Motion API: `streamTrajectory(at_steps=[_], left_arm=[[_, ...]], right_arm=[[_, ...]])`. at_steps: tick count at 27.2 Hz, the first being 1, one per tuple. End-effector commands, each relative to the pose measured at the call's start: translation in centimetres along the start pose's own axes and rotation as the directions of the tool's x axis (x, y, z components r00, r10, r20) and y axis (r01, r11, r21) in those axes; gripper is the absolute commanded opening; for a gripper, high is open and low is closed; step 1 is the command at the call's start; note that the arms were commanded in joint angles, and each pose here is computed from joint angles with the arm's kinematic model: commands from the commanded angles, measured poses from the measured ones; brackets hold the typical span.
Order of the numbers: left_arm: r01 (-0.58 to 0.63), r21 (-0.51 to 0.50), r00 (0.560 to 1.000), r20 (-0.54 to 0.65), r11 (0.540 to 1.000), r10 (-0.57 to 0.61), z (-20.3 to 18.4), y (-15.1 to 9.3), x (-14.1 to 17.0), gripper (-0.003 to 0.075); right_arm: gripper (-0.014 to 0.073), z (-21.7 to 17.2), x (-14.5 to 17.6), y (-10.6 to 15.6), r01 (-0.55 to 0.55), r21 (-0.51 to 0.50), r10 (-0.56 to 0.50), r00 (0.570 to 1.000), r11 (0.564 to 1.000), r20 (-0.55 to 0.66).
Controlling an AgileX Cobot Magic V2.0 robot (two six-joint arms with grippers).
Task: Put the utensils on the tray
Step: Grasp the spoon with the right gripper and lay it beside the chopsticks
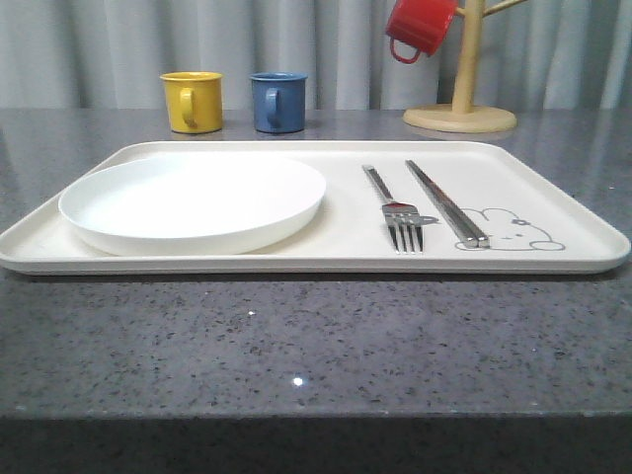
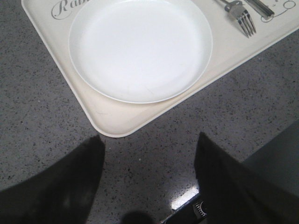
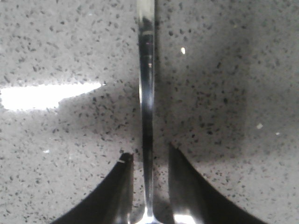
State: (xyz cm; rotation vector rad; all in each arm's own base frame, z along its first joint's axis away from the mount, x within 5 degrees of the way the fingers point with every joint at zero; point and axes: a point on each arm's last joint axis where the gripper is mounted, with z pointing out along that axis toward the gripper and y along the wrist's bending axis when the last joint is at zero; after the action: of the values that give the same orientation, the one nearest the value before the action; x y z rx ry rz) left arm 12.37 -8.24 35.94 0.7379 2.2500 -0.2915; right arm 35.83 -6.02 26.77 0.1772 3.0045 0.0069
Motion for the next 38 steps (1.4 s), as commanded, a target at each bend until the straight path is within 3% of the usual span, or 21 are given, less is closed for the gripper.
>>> streamTrajectory(at_steps=[1, 19, 29, 38], left_arm=[[0.01, 0.01, 0.997, 0.082, 1.0, -0.011, -0.6, -0.1, -1.1, 0.0422], [0.01, 0.01, 0.997, 0.082, 1.0, -0.011, -0.6, -0.1, -1.1, 0.0422], [0.01, 0.01, 0.997, 0.082, 1.0, -0.011, -0.6, -0.1, -1.1, 0.0422], [0.01, 0.01, 0.997, 0.082, 1.0, -0.011, -0.6, -0.1, -1.1, 0.0422]], right_arm=[[0.0224, -2.2, 0.5, -0.2, 0.002, 0.0, -0.002, 1.0, 1.0, 0.015], [0.0217, -0.8, 0.1, -0.1, -0.003, -0.015, 0.002, 1.0, 1.0, -0.017], [0.0018, -0.9, 0.2, -0.1, -0.004, -0.02, 0.003, 1.0, 1.0, -0.029], [-0.0001, -1.4, 0.5, 0.2, -0.006, -0.036, 0.005, 1.0, 0.999, -0.028]])
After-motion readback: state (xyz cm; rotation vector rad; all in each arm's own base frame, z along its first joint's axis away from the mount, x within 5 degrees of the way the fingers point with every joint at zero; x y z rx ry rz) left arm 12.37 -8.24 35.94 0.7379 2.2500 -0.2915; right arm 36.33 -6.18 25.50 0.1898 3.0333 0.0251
